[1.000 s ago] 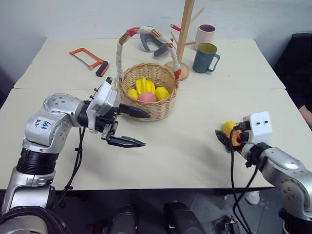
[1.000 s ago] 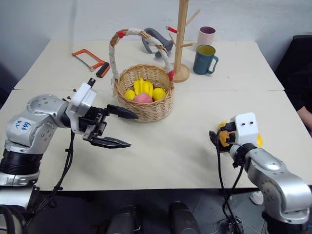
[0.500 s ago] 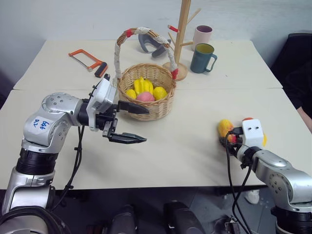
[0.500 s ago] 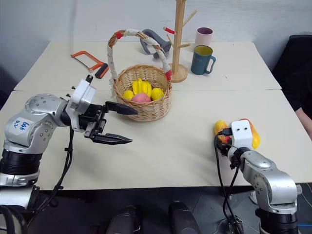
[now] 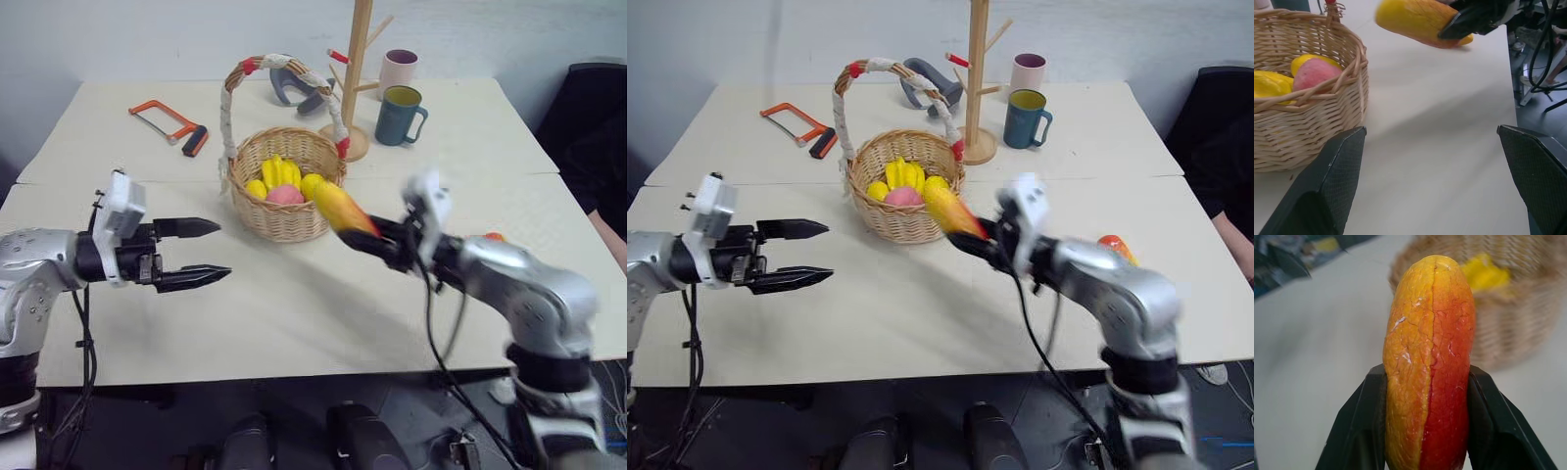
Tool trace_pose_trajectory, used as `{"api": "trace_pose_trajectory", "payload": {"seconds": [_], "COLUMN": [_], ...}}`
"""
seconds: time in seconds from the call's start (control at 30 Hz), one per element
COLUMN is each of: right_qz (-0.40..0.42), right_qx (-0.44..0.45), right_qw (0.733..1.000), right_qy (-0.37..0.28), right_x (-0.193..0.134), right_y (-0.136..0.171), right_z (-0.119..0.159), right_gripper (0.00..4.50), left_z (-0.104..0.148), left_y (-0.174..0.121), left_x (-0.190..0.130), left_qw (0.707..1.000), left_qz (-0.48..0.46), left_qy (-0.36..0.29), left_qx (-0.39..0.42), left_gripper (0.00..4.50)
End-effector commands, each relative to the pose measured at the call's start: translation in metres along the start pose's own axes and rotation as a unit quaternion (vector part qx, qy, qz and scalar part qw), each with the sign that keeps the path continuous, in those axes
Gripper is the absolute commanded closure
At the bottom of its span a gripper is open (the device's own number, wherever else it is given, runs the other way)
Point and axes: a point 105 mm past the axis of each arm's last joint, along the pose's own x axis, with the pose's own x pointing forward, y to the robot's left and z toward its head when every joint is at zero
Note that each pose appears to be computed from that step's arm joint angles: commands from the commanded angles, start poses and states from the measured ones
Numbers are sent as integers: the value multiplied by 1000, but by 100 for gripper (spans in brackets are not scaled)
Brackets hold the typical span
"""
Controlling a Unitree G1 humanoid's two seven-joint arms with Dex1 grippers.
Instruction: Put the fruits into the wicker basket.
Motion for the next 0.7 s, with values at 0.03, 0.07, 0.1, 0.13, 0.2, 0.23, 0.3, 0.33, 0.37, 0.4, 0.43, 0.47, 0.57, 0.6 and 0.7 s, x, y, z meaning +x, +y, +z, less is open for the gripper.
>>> {"api": "trace_pose_trajectory", "payload": {"seconds": [0.03,0.07,0.1,0.13,0.2,0.23,0.3,0.33,0.37,0.4,0.43,0.47,0.57,0.6,0.7], "right_qz": [-47,-64,-80,-95,-128,-138,-143,-139,-126,-97,-67,-41,-17,-21,-78], "right_qx": [-27,-36,-43,-52,-77,-88,-91,-88,-88,-85,-78,-65,-41,-37,-13], "right_qw": [998,997,996,994,989,986,985,986,988,991,994,995,998,998,997], "right_qy": [-10,-8,-6,-2,1,-3,-12,-19,-27,-38,-47,-57,-54,-47,-18], "right_x": [35,44,52,59,66,67,68,67,65,59,51,38,-2,-15,-68], "right_y": [-19,-26,-33,-40,-52,-56,-58,-57,-51,-40,-29,-18,-3,-2,-10], "right_z": [22,26,30,32,37,40,43,46,49,52,54,55,44,38,17], "right_gripper": [297,297,297,262,200,166,92,53,27,27,27,27,27,27,27], "left_z": [17,19,21,22,24,25,26,26,26,26,26,27,30,32,39], "left_y": [-4,-5,-6,-7,-9,-9,-10,-9,-9,-10,-10,-10,-10,-10,-17], "left_x": [-1,0,0,1,1,2,3,3,4,6,9,12,24,28,44], "left_qw": [1000,999,999,999,999,999,999,999,999,999,999,999,997,997,993], "left_qz": [6,7,6,6,5,5,5,5,3,-1,-6,-14,-36,-43,-84], "left_qy": [-14,-16,-18,-19,-20,-22,-25,-27,-28,-29,-31,-33,-36,-37,-48], "left_qx": [28,29,31,33,35,36,36,36,35,36,37,38,52,58,70], "left_gripper": [0,0,0,0,0,0,0,0,0,0,0,0,0,0,0]}}
